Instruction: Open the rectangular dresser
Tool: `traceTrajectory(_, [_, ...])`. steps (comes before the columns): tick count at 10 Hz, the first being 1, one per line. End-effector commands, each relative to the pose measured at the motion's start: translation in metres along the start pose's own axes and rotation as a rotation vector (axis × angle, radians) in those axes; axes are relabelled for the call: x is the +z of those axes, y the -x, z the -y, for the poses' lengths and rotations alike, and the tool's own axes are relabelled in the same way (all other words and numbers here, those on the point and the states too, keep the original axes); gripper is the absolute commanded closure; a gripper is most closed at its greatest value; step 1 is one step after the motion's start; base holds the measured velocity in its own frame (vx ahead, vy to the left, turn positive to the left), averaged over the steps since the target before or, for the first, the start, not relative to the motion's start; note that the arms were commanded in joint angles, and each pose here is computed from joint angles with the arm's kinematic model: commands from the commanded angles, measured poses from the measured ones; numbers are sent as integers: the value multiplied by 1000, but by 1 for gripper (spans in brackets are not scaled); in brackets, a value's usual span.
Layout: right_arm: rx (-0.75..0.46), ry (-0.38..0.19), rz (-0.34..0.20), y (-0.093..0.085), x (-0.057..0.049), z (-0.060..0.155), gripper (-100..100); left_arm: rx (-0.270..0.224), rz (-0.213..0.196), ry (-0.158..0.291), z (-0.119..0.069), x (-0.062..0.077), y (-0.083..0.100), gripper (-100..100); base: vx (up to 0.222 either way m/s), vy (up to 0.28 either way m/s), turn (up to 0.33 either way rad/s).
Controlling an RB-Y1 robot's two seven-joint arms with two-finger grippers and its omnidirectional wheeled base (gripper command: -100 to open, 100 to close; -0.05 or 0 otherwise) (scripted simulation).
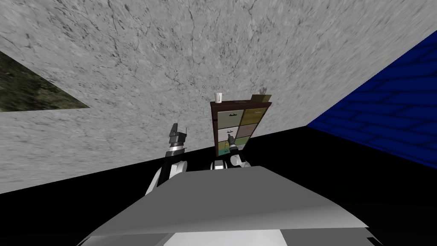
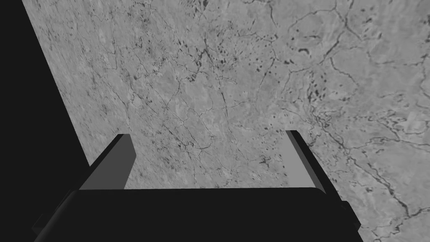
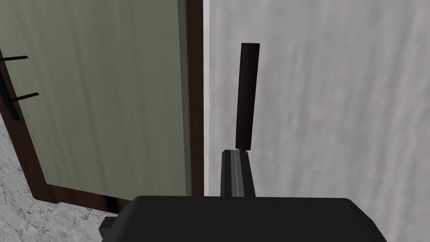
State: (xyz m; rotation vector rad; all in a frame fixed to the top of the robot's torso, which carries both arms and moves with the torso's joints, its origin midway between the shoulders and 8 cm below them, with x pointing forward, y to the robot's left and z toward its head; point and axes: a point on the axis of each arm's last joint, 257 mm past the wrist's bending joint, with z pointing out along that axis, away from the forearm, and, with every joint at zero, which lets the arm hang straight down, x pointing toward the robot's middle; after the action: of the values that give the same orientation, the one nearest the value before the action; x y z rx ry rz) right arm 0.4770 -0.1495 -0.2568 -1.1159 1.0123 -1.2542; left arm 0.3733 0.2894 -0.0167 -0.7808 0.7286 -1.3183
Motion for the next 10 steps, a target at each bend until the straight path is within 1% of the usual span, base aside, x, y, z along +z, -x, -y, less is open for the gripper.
traceTrajectory(1, [-6,1,-31,-3,-1,3,100,0,0,0,0,0,0,0,-116,-72,125])
traceTrajectory(5, [-20,9,-83,-10,-3,5,100,0,0,0,0,0,0,0,-101,-48,112])
traceTrajectory(6, [-16,6,-75,-9,-2,5,100,0,0,0,0,0,0,0,-46,-21,26])
traceTrajectory(7, [1,2,-72,-8,-7,3,-100,0,0,0,0,0,0,0,74,-20,112])
traceTrajectory(10, [30,-5,-65,-7,-15,1,-100,0,0,0,0,0,0,0,164,-10,98])
